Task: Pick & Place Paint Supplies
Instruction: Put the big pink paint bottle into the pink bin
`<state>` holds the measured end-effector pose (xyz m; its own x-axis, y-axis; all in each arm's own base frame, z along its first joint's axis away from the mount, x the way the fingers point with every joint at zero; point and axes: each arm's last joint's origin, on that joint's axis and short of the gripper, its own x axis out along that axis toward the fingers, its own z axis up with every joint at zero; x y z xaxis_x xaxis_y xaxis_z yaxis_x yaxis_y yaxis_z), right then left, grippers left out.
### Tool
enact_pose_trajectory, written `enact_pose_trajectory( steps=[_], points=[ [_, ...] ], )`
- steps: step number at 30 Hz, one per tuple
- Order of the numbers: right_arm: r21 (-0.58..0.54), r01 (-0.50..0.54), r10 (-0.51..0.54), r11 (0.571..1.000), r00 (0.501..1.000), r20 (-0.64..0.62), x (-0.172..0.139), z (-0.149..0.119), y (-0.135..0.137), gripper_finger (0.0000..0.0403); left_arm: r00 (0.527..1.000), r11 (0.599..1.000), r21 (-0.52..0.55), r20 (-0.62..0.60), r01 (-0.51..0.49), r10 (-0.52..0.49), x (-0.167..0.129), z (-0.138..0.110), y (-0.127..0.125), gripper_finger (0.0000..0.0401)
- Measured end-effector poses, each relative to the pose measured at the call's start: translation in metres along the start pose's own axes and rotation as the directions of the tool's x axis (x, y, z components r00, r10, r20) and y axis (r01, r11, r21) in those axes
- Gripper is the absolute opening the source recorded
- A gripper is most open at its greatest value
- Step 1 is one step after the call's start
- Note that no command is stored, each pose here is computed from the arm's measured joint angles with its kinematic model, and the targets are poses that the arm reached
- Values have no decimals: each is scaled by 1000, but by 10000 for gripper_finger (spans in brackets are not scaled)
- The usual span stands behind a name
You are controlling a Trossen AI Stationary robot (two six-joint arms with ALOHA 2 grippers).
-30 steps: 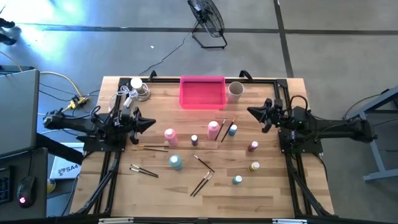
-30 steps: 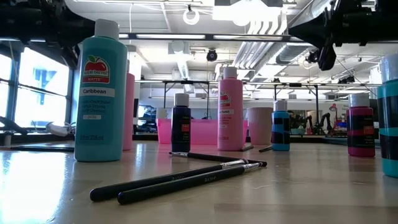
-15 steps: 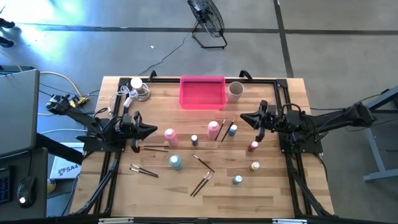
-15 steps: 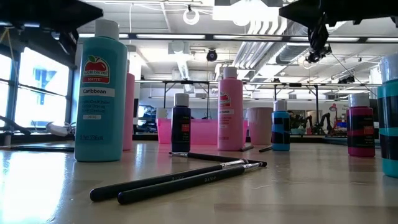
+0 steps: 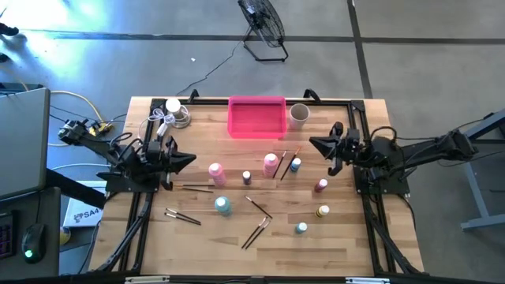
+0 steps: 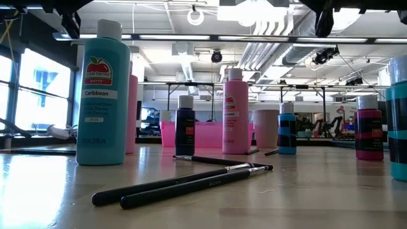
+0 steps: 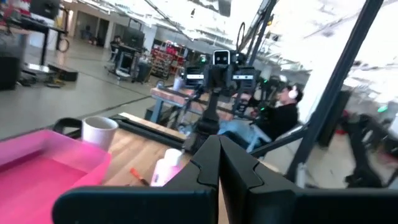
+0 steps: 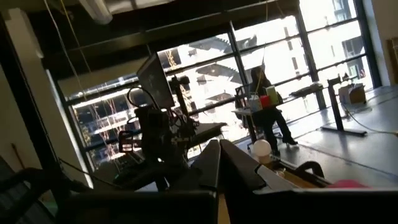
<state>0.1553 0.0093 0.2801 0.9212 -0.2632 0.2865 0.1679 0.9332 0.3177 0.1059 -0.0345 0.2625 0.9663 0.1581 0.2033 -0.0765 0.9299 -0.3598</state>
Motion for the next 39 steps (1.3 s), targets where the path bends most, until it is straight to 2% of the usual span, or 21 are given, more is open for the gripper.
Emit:
enact_pose_trajectory(
  steps=[7,11,15,18,24,30,39],
  points=[
    [3,-66,66,998,998,23,0,3,2,3,994,993,-62,-27,104,-106,0,-1,-3,0],
    [4,-40,40,999,999,28,0,3,2,3,988,986,-83,-50,144,-149,1,-3,-5,0],
    [-11,27,-27,1000,999,42,0,4,0,3,997,992,-104,-36,70,-74,2,-3,-3,7],
    [-19,49,-48,999,998,46,0,4,-1,2,1000,997,-83,-21,0,-1,2,-3,-1,28],
    [-19,48,-47,999,998,46,0,4,-1,2,998,995,-71,-5,-68,68,2,-3,1,108],
    [-19,48,-47,999,998,46,0,4,-1,2,997,996,-47,-3,-77,77,2,-3,1,180],
    [-19,48,-47,999,998,46,0,4,-1,2,991,991,-60,59,-118,121,2,3,1,189]
  ],
)
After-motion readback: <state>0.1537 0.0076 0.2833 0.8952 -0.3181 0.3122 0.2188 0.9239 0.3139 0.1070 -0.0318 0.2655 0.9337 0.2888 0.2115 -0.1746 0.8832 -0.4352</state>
